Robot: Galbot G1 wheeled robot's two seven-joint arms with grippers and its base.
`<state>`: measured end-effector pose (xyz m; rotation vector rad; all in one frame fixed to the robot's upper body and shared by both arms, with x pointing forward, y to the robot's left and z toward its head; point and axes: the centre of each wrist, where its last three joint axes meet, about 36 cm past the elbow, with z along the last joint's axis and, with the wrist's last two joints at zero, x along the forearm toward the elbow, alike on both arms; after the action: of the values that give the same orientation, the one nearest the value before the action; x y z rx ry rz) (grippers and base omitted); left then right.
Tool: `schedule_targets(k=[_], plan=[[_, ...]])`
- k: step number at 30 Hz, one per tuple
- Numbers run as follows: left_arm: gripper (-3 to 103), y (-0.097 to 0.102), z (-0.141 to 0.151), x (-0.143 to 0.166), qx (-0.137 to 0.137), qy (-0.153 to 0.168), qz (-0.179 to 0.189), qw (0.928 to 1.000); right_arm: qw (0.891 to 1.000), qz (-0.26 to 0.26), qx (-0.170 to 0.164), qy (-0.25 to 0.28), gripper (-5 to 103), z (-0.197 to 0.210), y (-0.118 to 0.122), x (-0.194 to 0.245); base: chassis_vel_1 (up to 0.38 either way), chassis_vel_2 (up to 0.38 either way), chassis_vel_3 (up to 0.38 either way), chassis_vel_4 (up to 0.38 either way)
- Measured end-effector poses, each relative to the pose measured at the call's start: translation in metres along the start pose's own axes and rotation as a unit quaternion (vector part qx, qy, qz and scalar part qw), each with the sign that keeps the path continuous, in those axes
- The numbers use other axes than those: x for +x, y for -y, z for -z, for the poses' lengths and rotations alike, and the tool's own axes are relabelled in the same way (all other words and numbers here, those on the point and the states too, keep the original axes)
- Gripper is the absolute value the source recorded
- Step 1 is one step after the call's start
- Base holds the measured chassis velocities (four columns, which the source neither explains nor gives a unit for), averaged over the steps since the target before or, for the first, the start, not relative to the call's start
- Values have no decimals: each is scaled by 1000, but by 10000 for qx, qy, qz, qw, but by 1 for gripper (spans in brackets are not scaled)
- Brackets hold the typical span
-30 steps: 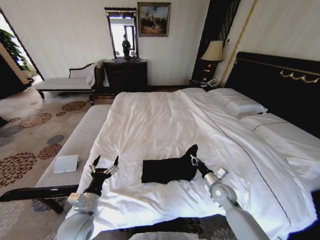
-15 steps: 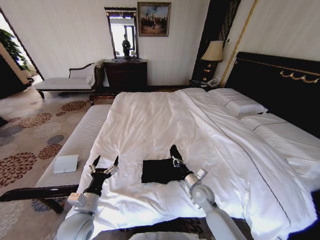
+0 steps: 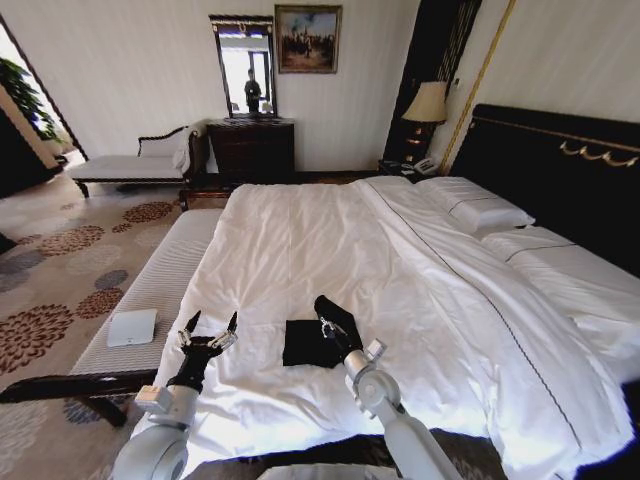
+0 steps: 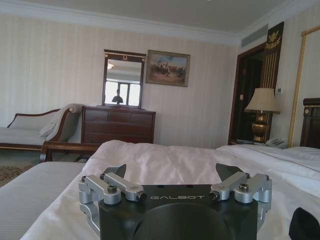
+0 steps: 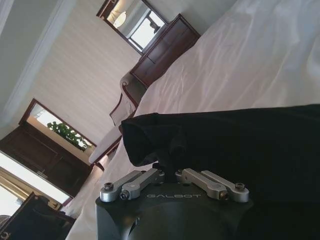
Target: Fold the clothes on the bed.
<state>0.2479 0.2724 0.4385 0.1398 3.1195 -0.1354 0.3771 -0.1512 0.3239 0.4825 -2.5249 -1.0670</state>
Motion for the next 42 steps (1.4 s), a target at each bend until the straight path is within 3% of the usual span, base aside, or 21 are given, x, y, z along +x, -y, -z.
schedule_targets(k=[9,26,28,31,34,36,42], plan=[[100,0,0,0,0,0,1,10000,9996,-164,145,-160,3,-26,15,-29,0,0,0,0],[100,0,0,0,0,0,0,10000,9968,-101,582,-530,1,-39,20,-21,0,0,0,0],[100,0,0,0,0,0,0,10000,9960,-78,664,-587,11,-38,18,-21,0,0,0,0],[100,0,0,0,0,0,0,10000,9952,-4,748,-631,16,-38,12,-18,0,0,0,0],[100,0,0,0,0,0,1,10000,9924,161,947,-775,32,-43,2,-7,0,0,0,0],[100,0,0,0,0,0,0,10000,9914,222,1000,-809,32,-45,-2,-2,0,0,0,0],[100,0,0,0,0,0,0,10000,9863,630,1316,-772,60,-29,-27,33,0,0,0,0]])
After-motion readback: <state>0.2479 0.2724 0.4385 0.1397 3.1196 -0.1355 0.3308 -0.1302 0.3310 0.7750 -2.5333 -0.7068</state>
